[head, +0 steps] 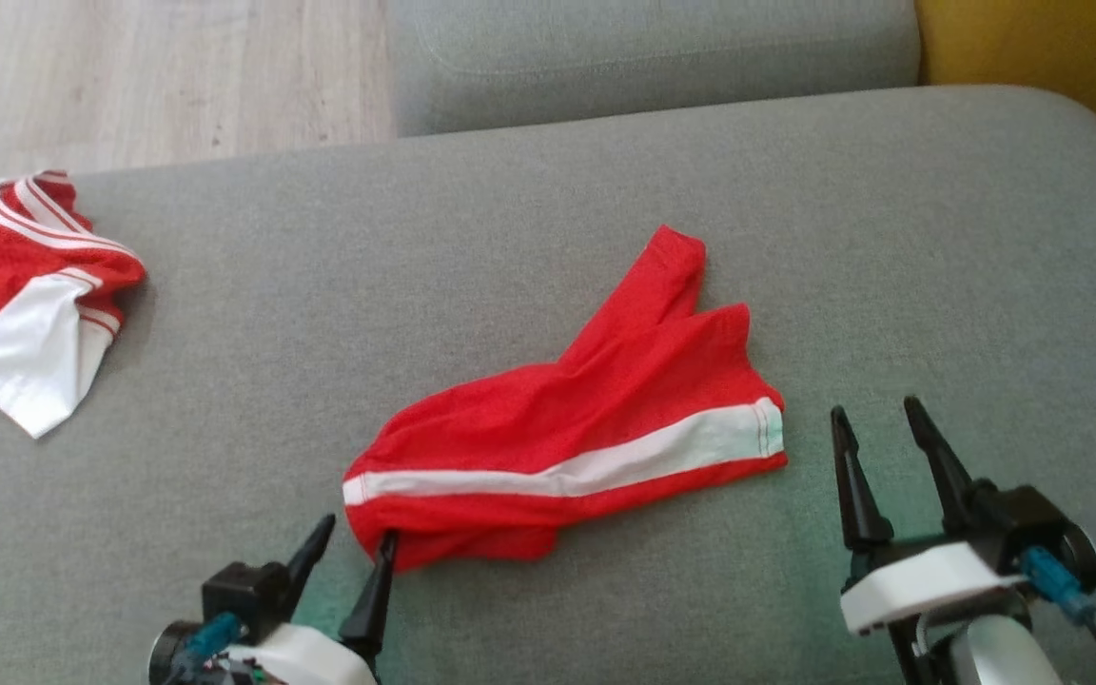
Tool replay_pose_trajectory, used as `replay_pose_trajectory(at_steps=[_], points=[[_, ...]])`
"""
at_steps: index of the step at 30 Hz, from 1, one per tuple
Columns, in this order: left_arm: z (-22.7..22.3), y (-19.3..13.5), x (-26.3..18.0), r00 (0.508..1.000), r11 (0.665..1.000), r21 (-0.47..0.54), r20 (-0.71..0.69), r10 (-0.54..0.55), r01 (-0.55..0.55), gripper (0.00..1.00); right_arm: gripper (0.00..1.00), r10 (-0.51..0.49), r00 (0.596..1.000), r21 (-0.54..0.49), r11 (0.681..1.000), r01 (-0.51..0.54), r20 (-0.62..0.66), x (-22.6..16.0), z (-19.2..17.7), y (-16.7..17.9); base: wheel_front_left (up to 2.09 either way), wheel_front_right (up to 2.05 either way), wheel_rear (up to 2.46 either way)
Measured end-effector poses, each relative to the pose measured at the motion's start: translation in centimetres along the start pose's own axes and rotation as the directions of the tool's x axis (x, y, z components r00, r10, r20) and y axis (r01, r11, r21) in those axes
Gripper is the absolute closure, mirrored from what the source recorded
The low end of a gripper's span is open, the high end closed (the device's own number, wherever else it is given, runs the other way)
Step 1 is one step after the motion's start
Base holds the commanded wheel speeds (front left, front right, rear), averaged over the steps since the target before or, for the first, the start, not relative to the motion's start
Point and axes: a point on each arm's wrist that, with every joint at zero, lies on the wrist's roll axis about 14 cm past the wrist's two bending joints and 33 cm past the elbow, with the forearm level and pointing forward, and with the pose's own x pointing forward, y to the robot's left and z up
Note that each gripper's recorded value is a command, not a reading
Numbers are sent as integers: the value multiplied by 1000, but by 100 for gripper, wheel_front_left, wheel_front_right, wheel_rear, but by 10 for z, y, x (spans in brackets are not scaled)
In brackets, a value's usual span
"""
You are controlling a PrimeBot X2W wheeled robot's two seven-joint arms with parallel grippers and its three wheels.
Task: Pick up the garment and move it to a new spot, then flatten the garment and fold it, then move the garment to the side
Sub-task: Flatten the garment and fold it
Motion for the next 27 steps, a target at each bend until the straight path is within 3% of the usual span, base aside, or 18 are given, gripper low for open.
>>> replay_pose_trajectory(at_steps=[15,27], points=[[66,6,-17,960,995,-23,262,100,-97,0,0,40,999,-14,999,-40,29,-5,9,13,0,0,0],[65,20,-31,929,978,-81,306,208,-193,0,0,59,998,-18,998,-58,38,-4,12,19,0,0,0]])
